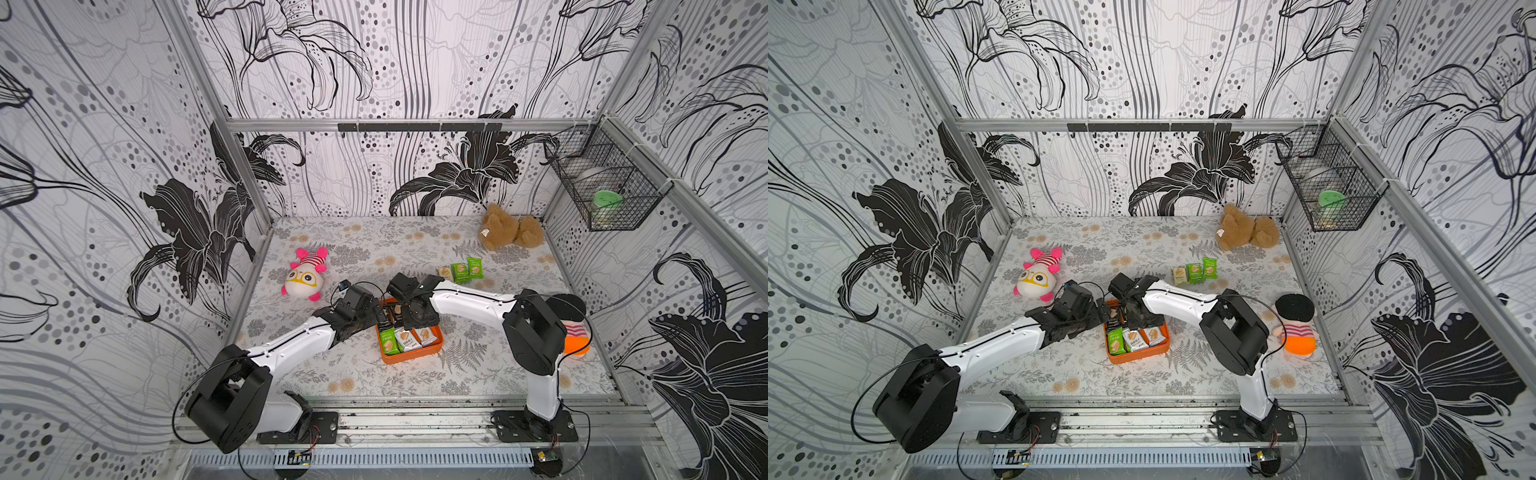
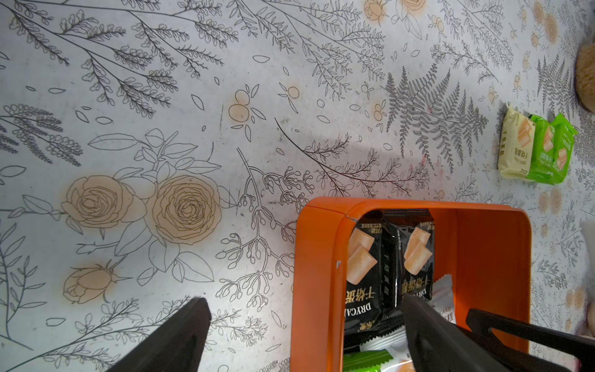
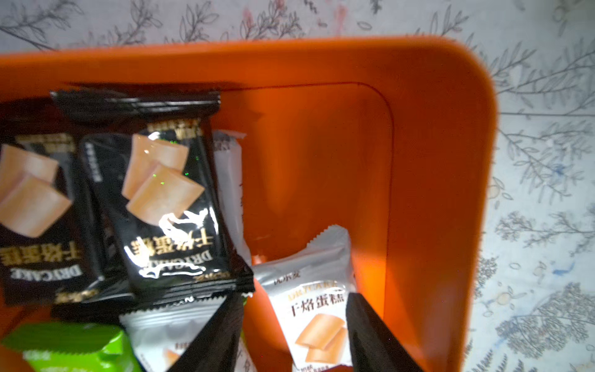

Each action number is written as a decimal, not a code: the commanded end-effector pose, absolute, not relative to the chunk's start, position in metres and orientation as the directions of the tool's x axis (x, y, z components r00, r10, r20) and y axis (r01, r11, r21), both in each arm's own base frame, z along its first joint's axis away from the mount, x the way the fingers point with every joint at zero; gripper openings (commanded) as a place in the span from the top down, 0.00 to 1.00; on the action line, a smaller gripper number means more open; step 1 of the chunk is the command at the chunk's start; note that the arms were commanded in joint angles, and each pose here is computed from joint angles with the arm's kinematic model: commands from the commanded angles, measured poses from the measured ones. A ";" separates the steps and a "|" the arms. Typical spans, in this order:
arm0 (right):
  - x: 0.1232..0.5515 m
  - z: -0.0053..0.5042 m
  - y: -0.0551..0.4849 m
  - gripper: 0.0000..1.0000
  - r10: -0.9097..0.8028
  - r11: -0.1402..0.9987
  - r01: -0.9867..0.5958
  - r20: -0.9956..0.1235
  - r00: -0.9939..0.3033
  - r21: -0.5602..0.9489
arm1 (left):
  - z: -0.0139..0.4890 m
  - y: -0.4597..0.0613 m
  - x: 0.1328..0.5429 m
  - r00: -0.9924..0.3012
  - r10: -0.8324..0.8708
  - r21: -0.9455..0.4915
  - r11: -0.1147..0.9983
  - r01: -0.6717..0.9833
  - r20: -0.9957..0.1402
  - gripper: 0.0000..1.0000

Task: Take the cookies out of the storage box
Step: Pick up the cookie from the storage box, then place the cookie at the center of the board.

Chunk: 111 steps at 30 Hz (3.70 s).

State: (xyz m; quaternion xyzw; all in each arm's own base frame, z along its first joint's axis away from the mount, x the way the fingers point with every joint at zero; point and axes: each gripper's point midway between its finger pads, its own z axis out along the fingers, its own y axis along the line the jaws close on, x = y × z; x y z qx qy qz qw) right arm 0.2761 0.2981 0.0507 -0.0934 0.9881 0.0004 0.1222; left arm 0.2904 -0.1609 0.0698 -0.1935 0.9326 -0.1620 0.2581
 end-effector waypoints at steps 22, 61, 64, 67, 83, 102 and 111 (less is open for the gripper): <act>0.260 0.029 0.272 0.38 -0.240 0.968 -0.223 -0.161 -0.957 -0.120 | 0.067 -0.168 0.298 -0.801 -0.423 -0.394 0.882 -0.257 -0.424 0.03; 0.288 0.078 0.280 0.54 -0.215 0.976 -0.212 -0.327 -0.920 -0.044 | 0.080 -0.162 0.300 -0.782 -0.439 -0.384 0.881 -0.277 -0.443 0.03; 0.296 0.094 0.289 0.54 -0.192 0.977 -0.211 -0.378 -0.906 0.011 | 0.083 -0.160 0.300 -0.783 -0.432 -0.374 0.886 -0.274 -0.448 0.03; 0.306 0.113 0.298 0.54 -0.160 0.973 -0.215 -0.440 -0.884 0.079 | 0.085 -0.159 0.299 -0.787 -0.422 -0.361 0.892 -0.272 -0.451 0.03; 0.371 0.160 0.214 0.55 -0.056 0.990 -0.115 -0.536 -0.842 0.077 | 0.081 -0.153 0.287 -0.799 -0.422 -0.344 0.894 -0.288 -0.428 0.03; 0.396 0.075 0.174 0.54 -0.077 0.995 -0.096 -0.358 -0.930 0.036 | 0.072 -0.141 0.271 -0.790 -0.448 -0.347 0.882 -0.317 -0.418 0.03; 0.393 0.039 0.174 0.53 -0.074 0.996 -0.083 -0.284 -0.956 0.020 | 0.061 -0.134 0.260 -0.784 -0.473 -0.358 0.869 -0.342 -0.401 0.03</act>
